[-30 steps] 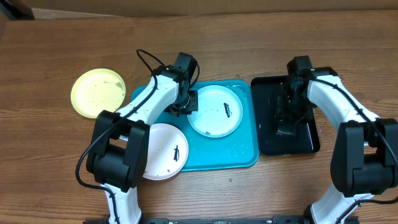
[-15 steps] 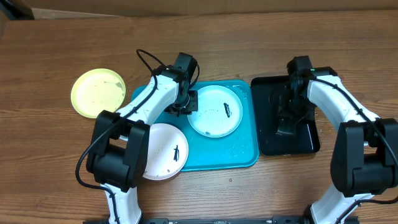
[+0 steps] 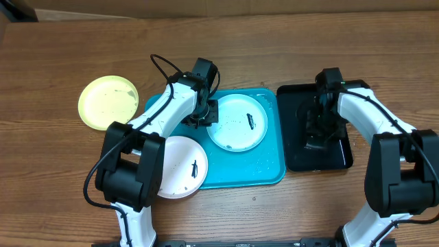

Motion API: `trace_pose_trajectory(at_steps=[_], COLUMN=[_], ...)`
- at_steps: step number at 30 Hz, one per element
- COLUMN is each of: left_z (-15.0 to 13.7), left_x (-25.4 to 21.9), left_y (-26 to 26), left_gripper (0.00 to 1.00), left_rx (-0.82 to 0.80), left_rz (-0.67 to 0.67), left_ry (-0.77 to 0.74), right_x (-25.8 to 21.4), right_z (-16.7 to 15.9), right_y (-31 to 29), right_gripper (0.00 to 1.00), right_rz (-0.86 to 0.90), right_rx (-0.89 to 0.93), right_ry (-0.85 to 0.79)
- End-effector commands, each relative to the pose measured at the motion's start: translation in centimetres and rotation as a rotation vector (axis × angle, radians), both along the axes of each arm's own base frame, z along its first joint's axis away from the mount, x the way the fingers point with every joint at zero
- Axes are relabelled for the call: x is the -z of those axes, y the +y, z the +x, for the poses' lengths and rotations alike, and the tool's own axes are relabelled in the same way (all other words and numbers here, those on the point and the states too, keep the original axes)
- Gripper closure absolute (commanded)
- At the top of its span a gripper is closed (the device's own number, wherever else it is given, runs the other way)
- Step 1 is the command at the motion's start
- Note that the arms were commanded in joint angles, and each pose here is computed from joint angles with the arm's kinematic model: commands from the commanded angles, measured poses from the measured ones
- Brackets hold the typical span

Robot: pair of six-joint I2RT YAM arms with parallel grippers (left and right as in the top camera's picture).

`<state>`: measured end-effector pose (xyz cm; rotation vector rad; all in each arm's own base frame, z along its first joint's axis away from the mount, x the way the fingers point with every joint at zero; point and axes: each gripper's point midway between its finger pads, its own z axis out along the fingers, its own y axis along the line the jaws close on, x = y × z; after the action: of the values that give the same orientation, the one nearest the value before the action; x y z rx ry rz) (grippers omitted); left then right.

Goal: Clean dirty plates on tray and stack at the side
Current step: 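Grasp the green sponge in the black tray with right gripper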

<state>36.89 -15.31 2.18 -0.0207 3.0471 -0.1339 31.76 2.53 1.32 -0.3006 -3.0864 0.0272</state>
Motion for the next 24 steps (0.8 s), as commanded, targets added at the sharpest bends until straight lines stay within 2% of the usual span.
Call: trace_pose_trajectory(at_steps=[1,9,10,11,14,22,24], left_z=[0.1,0.3,0.3,0.4,0.7,1.0,0.8], left_x=[0.5,0.5,0.5,0.4,0.4,0.5,0.8], left_y=[0.2,0.1,0.1,0.1,0.0,0.6,0.7], left_gripper=[0.85,0.78,0.78,0.78,0.75,0.74,0.76], left_rx=[0.011,0.01,0.01,0.01,0.01,0.005,0.002], left_rz=[0.018,0.015,0.015,0.014,0.011,0.046,0.048], left_ry=[0.005,-0.003,-0.005,-0.008,-0.019,-0.037,-0.03], right_x=[-1.1,-1.4,-1.4,-1.4,-1.4,-1.4,-1.4], right_z=[1.0,1.2,1.2,1.2,1.2,1.2,1.2], right_y=[-0.1,0.0,0.1,0.1,0.1,0.1,0.1], right_gripper=[0.62,0.63,0.68,0.79,0.96,0.96,0.96], right_rz=[-0.006,-0.001,0.002,0.002,0.002,0.002,0.003], right_rx=[0.001,0.001,0.001,0.001,0.001,0.001,0.001], right_ry=[-0.045,-0.05,-0.05,-0.05,-0.05,-0.049,-0.049])
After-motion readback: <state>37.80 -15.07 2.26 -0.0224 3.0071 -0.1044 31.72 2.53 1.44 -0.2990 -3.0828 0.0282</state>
